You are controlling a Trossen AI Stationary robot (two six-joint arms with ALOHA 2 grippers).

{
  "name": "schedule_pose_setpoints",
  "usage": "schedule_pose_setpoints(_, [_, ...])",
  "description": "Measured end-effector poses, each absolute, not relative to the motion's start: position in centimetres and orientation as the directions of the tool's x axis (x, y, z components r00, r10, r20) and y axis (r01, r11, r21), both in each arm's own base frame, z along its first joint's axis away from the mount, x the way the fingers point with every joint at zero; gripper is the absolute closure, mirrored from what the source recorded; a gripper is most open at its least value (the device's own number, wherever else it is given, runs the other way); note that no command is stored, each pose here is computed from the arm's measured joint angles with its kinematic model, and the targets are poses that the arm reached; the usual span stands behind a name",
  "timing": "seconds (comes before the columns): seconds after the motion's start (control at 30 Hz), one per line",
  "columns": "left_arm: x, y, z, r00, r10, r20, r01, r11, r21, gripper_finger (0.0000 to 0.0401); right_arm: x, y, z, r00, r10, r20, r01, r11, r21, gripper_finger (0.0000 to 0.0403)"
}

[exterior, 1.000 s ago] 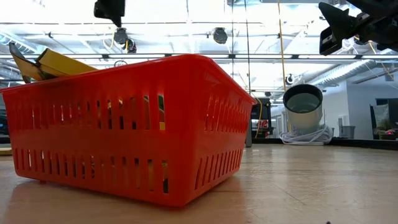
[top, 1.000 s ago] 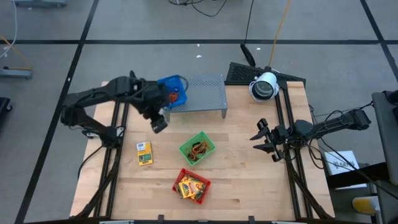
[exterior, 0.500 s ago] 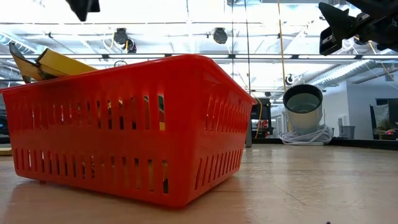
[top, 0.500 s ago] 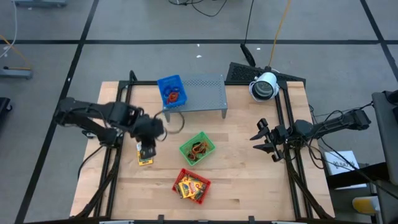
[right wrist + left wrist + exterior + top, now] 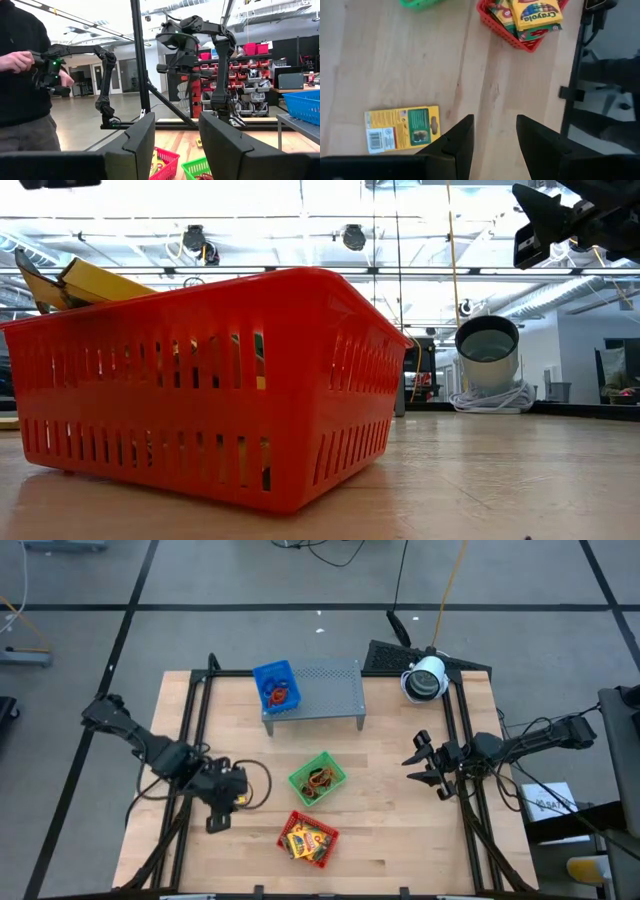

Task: Pick & Place Office Desk Supplies
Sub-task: Put the yellow crayon box into the red basket

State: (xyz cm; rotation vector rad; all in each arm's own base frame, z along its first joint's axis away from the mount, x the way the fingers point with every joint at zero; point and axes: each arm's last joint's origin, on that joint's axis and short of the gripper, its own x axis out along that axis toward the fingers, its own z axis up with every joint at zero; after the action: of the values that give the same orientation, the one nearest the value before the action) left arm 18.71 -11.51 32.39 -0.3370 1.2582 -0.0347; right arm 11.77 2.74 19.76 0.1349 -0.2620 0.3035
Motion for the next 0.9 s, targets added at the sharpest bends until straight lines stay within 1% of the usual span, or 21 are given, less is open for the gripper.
schedule_pose_setpoints(0.13, [18.3, -12.4, 32.3, 0.38, -0.119, -0.917, -0.181, 0.963, -0.2, 0.0247, 11.8, 2.7, 19.8, 0.921, 0.277, 0.274, -0.312, 0.946, 0.092, 0.0261])
schedule_pose_setpoints(0.23, [18.2, -12.5, 32.2, 0.441, -0.008, -0.898, -0.295, 0.943, -0.154, 0.0247, 11.8, 2.7, 19.8, 0.921, 0.277, 0.274, -0.312, 0.946, 0.092, 0.0261])
schedule_pose_setpoints(0.3, [18.5, -12.8, 31.5, 0.447, 0.047, -0.893, -0.366, 0.921, -0.135, 0.0247, 11.8, 2.7, 19.8, 0.921, 0.277, 0.274, -0.312, 0.946, 0.092, 0.0261])
schedule_pose_setpoints(0.43, [18.9, -13.4, 29.4, 0.383, 0.053, -0.922, -0.422, 0.898, -0.124, 0.0247, 11.8, 2.7, 19.8, 0.921, 0.278, 0.274, -0.312, 0.946, 0.092, 0.0261])
schedule_pose_setpoints(0.53, [18.1, -13.7, 27.6, 0.315, 0.044, -0.948, -0.458, 0.882, -0.111, 0.0247, 11.8, 2.7, 19.8, 0.921, 0.277, 0.274, -0.312, 0.946, 0.092, 0.0261])
schedule_pose_setpoints(0.77, [16.2, -13.8, 23.8, 0.192, 0.087, -0.978, -0.517, 0.855, -0.026, 0.0247, 11.8, 2.7, 19.8, 0.921, 0.278, 0.274, -0.312, 0.946, 0.092, 0.0261])
schedule_pose_setpoints(0.83, [15.8, -13.8, 22.7, 0.172, 0.082, -0.982, -0.506, 0.862, -0.016, 0.0247, 11.8, 2.7, 19.8, 0.921, 0.277, 0.274, -0.312, 0.946, 0.092, 0.0261])
schedule_pose_setpoints(0.9, [15.7, -13.9, 21.6, 0.179, 0.066, -0.982, -0.493, 0.869, -0.032, 0.0247, 11.8, 2.7, 19.8, 0.921, 0.277, 0.274, -0.312, 0.946, 0.092, 0.0261])
